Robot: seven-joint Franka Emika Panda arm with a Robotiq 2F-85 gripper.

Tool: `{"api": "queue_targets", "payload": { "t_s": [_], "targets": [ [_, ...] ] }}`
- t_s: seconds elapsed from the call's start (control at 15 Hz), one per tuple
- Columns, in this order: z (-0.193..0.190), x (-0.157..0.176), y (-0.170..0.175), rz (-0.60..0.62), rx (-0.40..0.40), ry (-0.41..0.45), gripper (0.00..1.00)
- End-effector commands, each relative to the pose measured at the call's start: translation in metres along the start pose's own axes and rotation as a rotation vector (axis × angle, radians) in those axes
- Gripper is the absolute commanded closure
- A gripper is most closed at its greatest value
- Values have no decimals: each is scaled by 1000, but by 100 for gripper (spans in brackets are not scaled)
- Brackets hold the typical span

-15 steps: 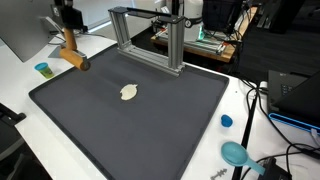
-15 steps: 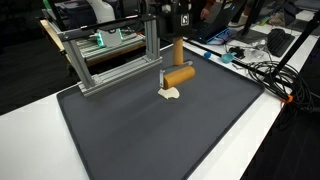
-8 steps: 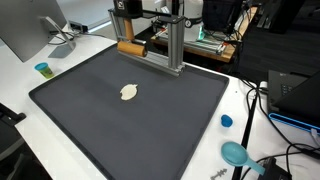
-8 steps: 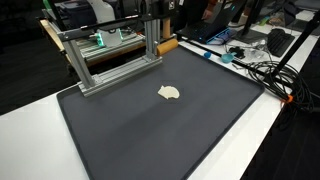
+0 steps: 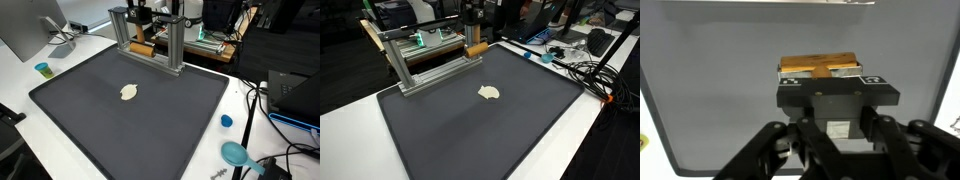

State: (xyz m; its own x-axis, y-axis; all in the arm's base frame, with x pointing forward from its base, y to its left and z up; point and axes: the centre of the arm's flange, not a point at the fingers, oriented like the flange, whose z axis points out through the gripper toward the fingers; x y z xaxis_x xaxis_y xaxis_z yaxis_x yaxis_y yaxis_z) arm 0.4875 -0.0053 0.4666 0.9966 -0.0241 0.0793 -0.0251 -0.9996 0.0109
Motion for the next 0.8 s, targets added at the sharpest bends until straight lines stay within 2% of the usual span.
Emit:
{"api": "queue_targets", "payload": {
  "t_s": [0.0,0.2,0.4,0.73],
  "targets": [
    [1,-27,23,-9,16,-8,79],
    [-2,-46,35,0,4,16,79],
    [-19,-71,46,19,52,39,79],
    [-30,-94,28,-44,68,65,79]
  ]
}}
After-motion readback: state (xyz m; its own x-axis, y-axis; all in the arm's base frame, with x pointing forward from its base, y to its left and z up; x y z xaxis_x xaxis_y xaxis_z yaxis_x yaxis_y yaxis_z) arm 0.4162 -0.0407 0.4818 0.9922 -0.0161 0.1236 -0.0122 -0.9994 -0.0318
